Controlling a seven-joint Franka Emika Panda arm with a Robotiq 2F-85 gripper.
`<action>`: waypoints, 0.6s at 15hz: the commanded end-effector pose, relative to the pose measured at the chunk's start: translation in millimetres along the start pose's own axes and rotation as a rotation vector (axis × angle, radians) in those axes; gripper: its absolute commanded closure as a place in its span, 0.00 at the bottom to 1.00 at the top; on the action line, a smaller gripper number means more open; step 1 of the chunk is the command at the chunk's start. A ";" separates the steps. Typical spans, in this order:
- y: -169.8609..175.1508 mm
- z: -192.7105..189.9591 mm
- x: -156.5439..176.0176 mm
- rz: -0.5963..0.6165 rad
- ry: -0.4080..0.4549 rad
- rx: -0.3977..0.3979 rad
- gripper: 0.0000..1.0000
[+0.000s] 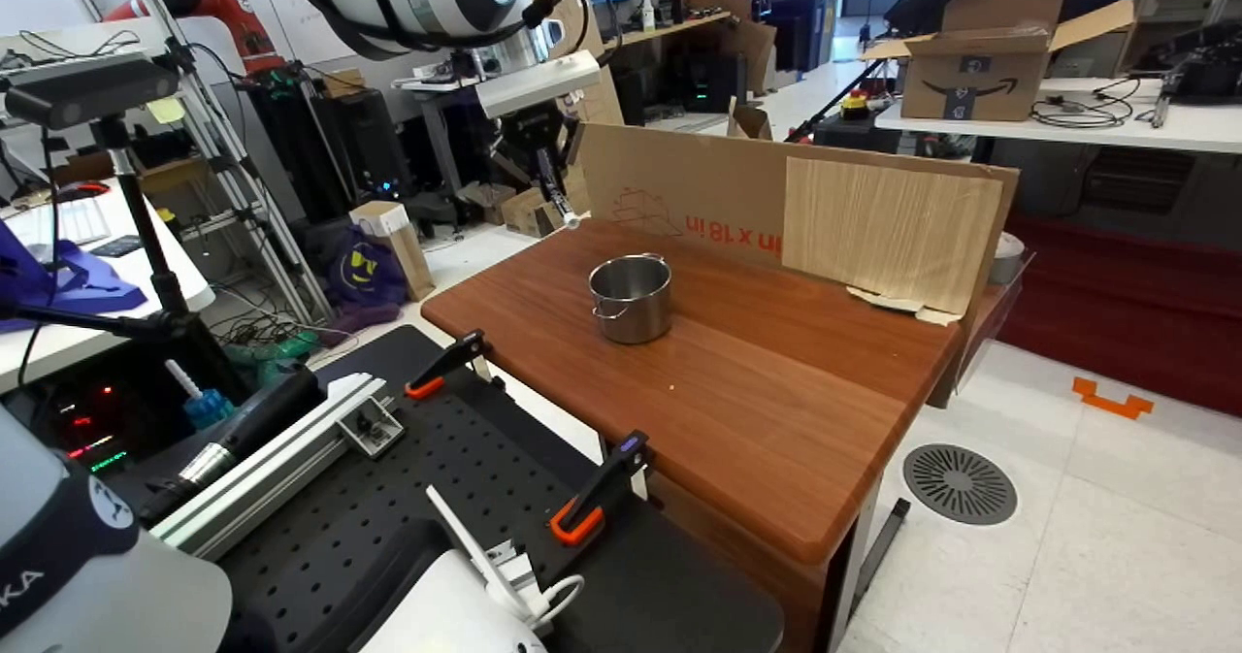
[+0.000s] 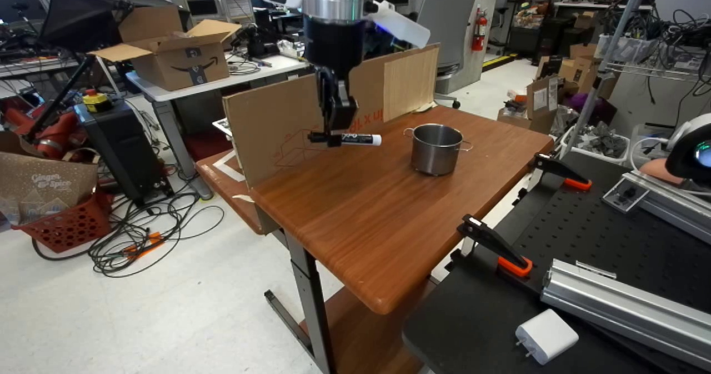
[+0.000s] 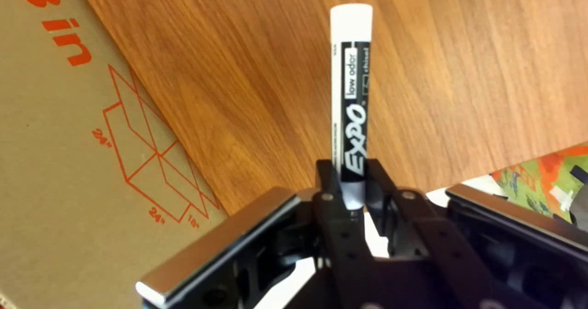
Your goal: Put the black marker in the pot
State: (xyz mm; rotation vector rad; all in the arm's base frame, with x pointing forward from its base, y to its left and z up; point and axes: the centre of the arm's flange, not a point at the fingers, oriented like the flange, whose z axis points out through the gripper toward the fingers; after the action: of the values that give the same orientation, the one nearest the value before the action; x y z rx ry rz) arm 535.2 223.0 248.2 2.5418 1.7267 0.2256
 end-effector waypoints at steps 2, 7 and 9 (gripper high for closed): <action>-0.7 -25.9 -32.0 -0.042 0.167 0.055 0.95; 15.1 -35.8 -44.4 -0.029 0.251 0.101 0.95; 20.1 -39.1 -50.8 -0.022 0.273 0.103 0.95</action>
State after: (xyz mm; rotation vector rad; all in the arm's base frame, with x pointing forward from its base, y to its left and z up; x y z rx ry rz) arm 535.4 181.5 273.3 2.6585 1.8623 0.4722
